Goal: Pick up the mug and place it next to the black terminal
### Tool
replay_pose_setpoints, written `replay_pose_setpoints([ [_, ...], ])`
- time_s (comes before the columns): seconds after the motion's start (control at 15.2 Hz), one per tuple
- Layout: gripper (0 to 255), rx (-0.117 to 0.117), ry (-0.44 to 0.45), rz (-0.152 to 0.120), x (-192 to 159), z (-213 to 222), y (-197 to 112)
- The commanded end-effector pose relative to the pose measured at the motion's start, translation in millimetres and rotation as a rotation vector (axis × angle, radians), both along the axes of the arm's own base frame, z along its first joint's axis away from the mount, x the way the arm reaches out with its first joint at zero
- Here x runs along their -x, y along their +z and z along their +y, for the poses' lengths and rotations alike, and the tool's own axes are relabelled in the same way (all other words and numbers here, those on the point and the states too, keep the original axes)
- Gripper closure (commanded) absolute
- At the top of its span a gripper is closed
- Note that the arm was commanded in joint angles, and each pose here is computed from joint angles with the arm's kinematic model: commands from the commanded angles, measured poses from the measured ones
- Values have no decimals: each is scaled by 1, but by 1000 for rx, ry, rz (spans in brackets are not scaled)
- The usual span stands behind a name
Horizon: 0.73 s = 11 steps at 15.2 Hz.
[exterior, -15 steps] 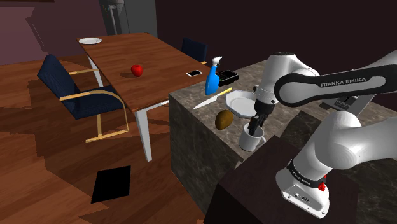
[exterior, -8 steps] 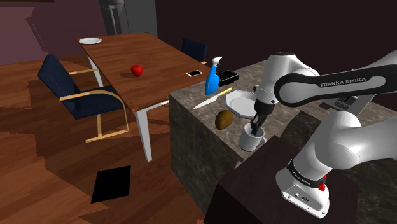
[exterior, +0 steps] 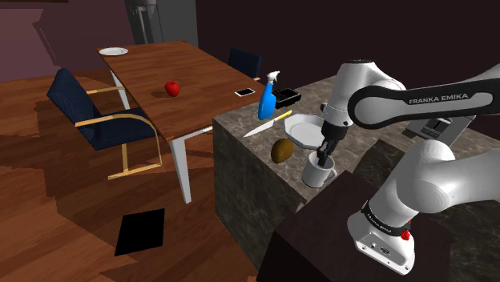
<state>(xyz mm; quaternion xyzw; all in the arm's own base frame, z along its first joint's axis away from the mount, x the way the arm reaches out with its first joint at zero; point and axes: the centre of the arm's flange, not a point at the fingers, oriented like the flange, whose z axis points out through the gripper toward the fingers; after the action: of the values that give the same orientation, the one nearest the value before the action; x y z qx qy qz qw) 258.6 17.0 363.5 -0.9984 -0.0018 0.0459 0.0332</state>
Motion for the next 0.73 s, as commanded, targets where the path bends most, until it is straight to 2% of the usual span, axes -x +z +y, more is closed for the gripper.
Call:
replay_pose_setpoints([
  [0.0,255,0,0,0,1,1,10],
  [0.66,255,0,0,0,1,1,63],
])
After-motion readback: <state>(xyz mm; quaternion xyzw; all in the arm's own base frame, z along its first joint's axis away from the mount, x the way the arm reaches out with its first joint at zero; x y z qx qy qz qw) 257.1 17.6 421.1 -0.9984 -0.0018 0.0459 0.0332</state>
